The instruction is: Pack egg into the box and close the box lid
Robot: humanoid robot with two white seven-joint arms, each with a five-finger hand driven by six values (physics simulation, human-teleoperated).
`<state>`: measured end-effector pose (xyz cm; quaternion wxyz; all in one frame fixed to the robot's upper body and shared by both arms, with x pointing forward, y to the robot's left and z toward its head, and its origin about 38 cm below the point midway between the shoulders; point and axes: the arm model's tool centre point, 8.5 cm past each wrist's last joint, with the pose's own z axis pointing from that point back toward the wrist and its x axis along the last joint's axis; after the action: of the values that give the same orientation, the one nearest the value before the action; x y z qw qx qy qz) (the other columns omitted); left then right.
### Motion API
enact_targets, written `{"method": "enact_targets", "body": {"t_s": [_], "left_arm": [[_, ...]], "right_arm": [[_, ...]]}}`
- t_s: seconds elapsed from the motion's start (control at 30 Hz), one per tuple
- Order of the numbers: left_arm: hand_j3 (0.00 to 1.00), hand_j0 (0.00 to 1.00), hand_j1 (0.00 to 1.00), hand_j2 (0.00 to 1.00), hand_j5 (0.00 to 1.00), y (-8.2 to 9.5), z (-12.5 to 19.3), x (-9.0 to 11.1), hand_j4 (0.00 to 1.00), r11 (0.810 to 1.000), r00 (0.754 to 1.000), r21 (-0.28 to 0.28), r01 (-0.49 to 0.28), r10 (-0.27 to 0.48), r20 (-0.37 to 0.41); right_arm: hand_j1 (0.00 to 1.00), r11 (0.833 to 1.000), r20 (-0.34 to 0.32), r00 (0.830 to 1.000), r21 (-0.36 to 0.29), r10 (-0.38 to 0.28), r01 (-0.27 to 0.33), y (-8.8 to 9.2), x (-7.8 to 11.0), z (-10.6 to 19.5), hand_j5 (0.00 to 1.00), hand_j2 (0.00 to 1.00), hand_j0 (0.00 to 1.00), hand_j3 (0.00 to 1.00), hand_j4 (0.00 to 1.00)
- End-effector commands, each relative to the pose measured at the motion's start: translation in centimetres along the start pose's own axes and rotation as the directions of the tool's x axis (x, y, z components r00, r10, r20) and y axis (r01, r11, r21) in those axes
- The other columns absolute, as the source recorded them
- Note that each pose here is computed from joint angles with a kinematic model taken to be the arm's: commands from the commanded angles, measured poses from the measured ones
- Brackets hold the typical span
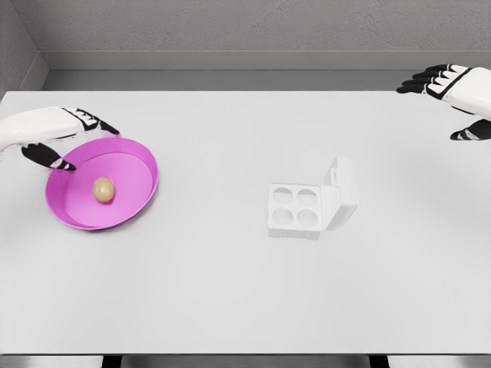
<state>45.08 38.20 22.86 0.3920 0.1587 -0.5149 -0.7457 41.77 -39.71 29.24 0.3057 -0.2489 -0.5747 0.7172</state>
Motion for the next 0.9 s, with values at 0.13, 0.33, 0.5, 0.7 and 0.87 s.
{"method": "enact_targets", "body": {"t_s": [0.13,0.33,0.5,0.7,0.87], "left_arm": [[0.84,0.84,0.84,0.84,0.84,-3.7,-2.0,1.3,0.84,0.980,0.998,-0.197,0.017,-0.006,0.059],[0.87,0.87,0.87,0.87,0.87,-3.6,-1.2,1.2,0.87,0.975,0.998,-0.218,0.034,-0.024,0.051],[0.84,0.84,0.84,0.84,0.84,-3.7,-0.8,0.6,0.84,0.974,0.999,-0.225,0.037,-0.030,0.031],[0.82,0.82,0.82,0.82,0.82,-3.3,-1.2,0.9,0.82,0.969,0.997,-0.234,0.083,-0.079,0.028],[0.82,0.82,0.82,0.82,0.82,-2.5,-1.4,0.7,0.82,0.967,0.992,-0.220,0.126,-0.127,0.008]], "right_arm": [[1.00,1.000,0.000,1.000,0.000,-0.007,0.007,0.1,0.0,0.0,1.00,1.00,1.00,1.00,1.00],[1.00,1.000,-0.011,1.000,0.002,-0.028,0.028,0.9,-0.4,-0.3,1.00,1.00,1.00,1.00,1.00],[1.00,0.996,-0.032,0.996,0.032,-0.081,0.082,3.5,-1.2,-1.1,1.00,1.00,1.00,1.00,1.00],[0.76,0.992,-0.082,0.994,0.100,-0.074,0.082,6.6,-2.3,-2.2,0.76,0.76,0.76,0.76,0.76],[0.60,0.991,-0.084,0.993,0.104,-0.081,0.090,6.9,-2.3,-2.3,0.60,0.60,0.60,0.60,0.60]]}}
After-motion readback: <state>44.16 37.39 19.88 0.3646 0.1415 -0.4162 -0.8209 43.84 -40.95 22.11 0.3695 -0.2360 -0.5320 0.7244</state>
